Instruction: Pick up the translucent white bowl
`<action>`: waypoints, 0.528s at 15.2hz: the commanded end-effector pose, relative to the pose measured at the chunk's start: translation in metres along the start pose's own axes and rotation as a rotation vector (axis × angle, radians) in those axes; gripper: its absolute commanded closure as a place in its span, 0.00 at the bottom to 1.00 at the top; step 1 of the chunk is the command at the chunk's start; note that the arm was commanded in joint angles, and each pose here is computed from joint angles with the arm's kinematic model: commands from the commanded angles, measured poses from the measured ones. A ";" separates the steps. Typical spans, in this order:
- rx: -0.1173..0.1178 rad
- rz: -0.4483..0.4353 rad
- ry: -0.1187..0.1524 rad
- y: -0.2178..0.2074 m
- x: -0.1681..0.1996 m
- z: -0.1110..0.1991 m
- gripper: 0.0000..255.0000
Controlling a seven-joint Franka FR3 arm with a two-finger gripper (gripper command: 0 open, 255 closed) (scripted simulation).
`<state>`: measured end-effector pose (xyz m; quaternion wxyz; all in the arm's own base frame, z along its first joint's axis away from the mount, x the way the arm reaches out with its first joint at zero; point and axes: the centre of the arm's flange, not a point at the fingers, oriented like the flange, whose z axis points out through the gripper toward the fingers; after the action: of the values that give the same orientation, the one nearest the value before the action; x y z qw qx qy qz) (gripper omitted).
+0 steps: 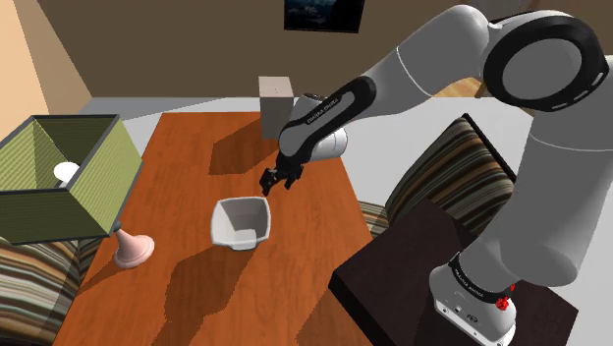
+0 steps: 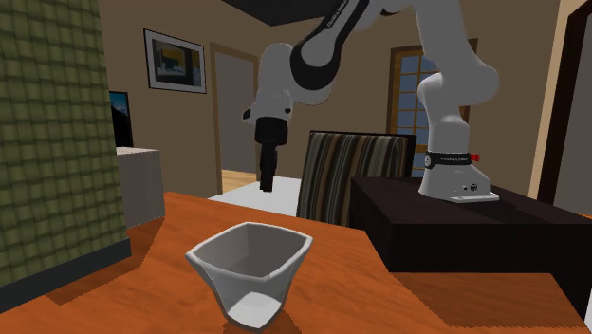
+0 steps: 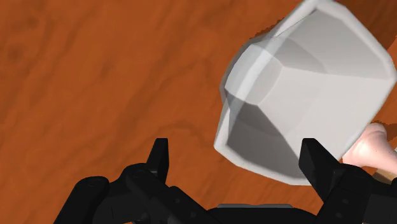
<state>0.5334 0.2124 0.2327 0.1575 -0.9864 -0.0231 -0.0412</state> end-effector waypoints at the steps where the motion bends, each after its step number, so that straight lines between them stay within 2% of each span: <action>1: 0.009 0.004 0.002 -0.007 0.009 0.025 0.00; 3: 0.018 0.006 0.004 -0.014 0.020 0.048 0.00; 8: 0.019 0.007 0.005 -0.009 0.020 0.072 0.00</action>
<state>0.5582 0.2439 0.1737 0.1670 -0.9848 -0.0199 -0.0425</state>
